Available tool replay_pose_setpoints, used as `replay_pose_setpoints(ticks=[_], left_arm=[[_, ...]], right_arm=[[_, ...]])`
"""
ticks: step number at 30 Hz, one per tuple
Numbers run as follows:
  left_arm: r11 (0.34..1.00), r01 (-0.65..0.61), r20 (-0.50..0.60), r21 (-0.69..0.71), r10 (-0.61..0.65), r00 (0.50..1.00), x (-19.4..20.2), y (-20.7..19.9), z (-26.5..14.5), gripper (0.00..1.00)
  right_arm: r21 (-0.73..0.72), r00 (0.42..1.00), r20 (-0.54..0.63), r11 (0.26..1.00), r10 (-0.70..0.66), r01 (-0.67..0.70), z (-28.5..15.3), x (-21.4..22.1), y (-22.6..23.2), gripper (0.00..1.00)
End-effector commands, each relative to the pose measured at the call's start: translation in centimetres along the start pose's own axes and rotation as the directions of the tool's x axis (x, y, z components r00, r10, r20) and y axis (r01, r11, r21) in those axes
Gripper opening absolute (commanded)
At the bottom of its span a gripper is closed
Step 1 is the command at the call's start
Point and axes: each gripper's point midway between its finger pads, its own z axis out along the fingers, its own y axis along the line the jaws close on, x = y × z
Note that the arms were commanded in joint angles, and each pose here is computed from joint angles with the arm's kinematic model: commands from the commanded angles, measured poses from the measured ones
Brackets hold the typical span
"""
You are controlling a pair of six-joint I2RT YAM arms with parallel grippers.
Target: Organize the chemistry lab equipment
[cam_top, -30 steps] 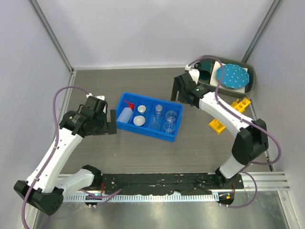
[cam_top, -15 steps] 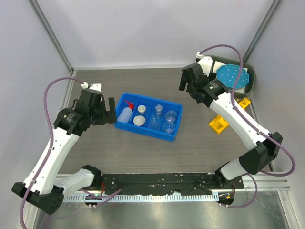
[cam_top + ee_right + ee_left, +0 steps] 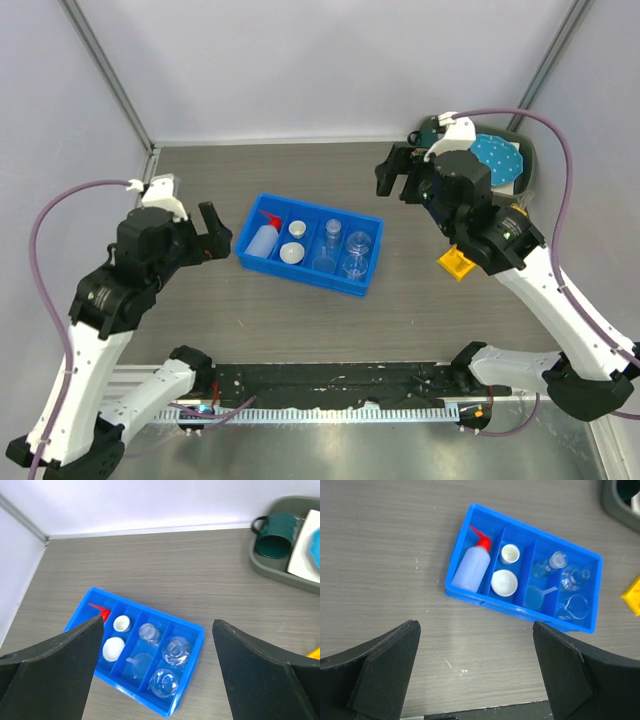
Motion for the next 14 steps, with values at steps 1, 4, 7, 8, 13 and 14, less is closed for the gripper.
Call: replay_pose_setpoints(ticks=[1,4,7,8,13,14], left_arm=[[0.994,0.026,0.178,0.103,-0.044,0.983,-3.9,-1.3,-3.0,1.0],[0.991,0.026,0.229,0.129,-0.055,0.972,-4.8,-1.3,-4.7,1.0],[0.992,0.02,0.237,0.128,-0.05,0.97,-5.1,-1.1,-5.4,1.0],[0.992,0.015,0.232,0.126,-0.045,0.972,-5.0,-1.1,-5.5,1.0],[0.99,0.004,0.24,0.138,-0.038,0.97,-5.1,-1.2,-6.0,1.0],[0.99,0.002,0.244,0.139,-0.036,0.969,-5.2,-1.1,-6.1,1.0]], right_arm=[[-0.108,0.996,0.084,0.993,-0.028,0.037,-1.5,-2.1,3.5,0.95],[-0.15,0.995,0.096,0.987,-0.041,0.055,-2.3,-2.2,5.2,0.96],[-0.162,0.994,0.095,0.985,-0.047,0.062,-2.6,-2.1,6.1,0.96],[-0.159,0.994,0.097,0.985,-0.049,0.064,-2.6,-2.1,6.2,0.96],[-0.139,0.992,0.106,0.986,-0.075,0.089,-2.8,-1.9,6.4,0.96],[-0.124,0.991,0.11,0.989,-0.07,0.084,-2.7,-2.0,6.3,0.96]])
